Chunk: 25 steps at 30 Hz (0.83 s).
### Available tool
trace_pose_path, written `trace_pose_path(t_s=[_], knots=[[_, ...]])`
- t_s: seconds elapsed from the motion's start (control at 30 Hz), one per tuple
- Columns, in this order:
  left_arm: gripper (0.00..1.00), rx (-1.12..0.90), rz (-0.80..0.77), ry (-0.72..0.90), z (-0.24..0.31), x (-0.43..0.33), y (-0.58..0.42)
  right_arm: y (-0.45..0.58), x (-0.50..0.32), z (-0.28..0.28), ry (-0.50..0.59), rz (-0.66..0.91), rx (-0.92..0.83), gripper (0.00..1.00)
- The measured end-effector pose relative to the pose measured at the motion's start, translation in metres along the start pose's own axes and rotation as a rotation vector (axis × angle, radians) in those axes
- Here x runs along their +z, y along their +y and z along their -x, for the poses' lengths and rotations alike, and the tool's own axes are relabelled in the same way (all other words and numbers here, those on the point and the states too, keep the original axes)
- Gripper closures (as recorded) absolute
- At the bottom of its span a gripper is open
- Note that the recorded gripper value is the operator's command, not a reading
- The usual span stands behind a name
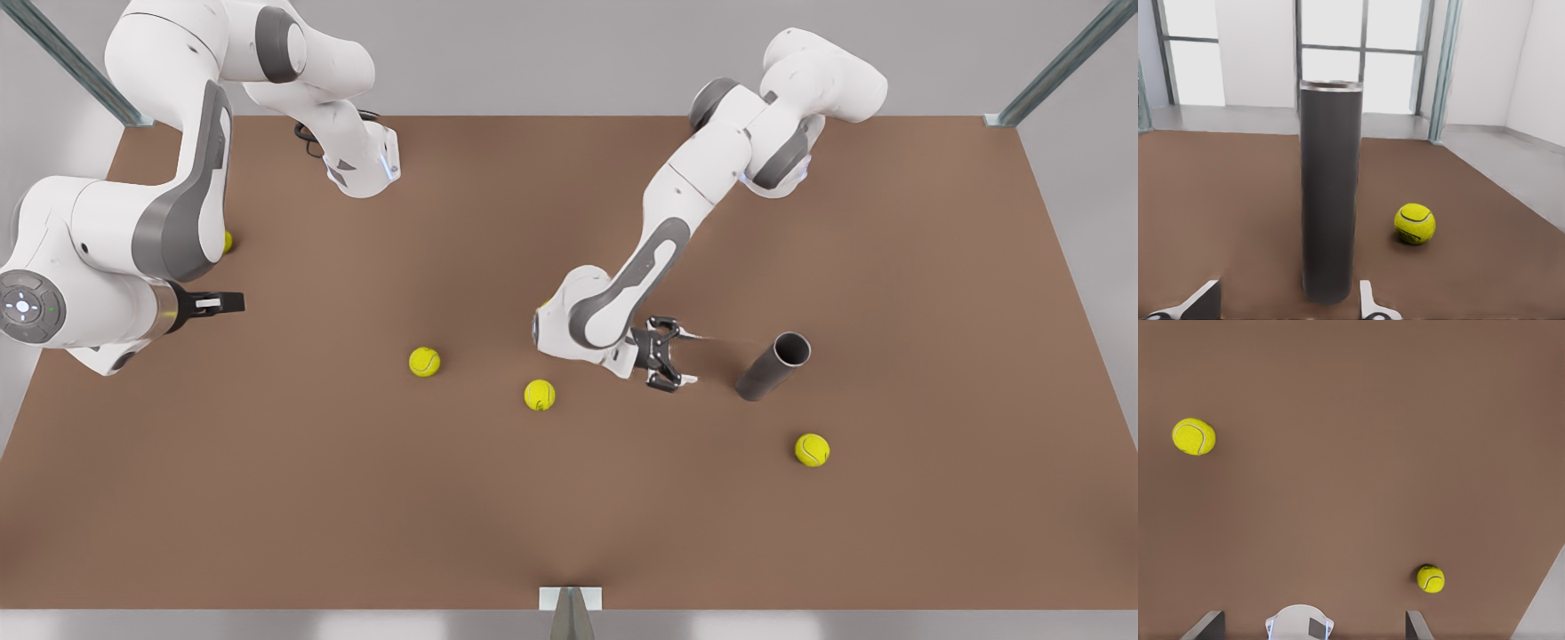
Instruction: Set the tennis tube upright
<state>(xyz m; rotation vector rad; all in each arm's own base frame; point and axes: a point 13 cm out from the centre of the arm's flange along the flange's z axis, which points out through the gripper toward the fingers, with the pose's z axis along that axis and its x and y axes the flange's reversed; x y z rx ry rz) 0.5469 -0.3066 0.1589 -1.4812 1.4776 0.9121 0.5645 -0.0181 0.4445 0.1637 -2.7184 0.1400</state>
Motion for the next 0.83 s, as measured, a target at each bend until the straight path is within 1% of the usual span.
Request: trace_pose_path(t_s=[0.03, 0.07, 0.13, 0.2, 0.27, 0.33, 0.4, 0.47, 0.57, 0.7, 0.83], knots=[[0.0, -0.015, 0.019, 0.093, 0.014, -0.027, -0.006, 0.0, 0.0, 0.0, 0.0, 0.0, 0.0, 0.0], [0.0, -0.023, 0.066, 0.199, 0.044, -0.042, -0.017, 0.0, 0.0, 0.0, 0.0, 0.0, 0.0, 0.0], [0.0, -0.024, 0.203, 0.445, 0.131, -0.026, -0.051, 0.0, 0.0, 0.0, -0.001, 0.0, 0.0, 0.0], [0.0, 0.051, 0.263, 0.65, 0.186, -0.004, -0.069, 0.001, -0.003, 0.0, -0.008, -0.002, -0.002, 0.0], [0.0, 0.139, 0.248, 0.834, 0.246, 0.007, -0.076, 0.0, -0.007, -0.001, -0.02, -0.003, 0.0, 0.0], [0.0, 0.244, 0.174, 0.925, 0.313, 0.014, -0.049, -0.005, -0.025, -0.018, -0.066, 0.007, 0.005, 0.0], [0.0, 0.329, 0.089, 1.001, 0.357, 0.022, -0.034, -0.018, -0.041, -0.052, -0.12, 0.036, 0.016, 0.0], [0.0, 0.422, 0.022, 1.061, 0.374, 0.034, -0.027, -0.026, -0.037, -0.072, -0.146, 0.058, 0.022, 0.0], [0.0, 0.577, -0.1, 1.119, 0.377, 0.036, -0.029, -0.028, -0.033, -0.073, -0.175, 0.06, 0.022, 0.0], [0.0, 0.775, -0.253, 1.139, 0.372, 0.029, -0.033, -0.024, -0.037, -0.065, -0.21, 0.051, 0.014, 0.0], [0.0, 0.932, -0.374, 1.133, 0.371, 0.025, -0.035, -0.02, -0.039, -0.059, -0.227, 0.045, 0.01, 0.0]])
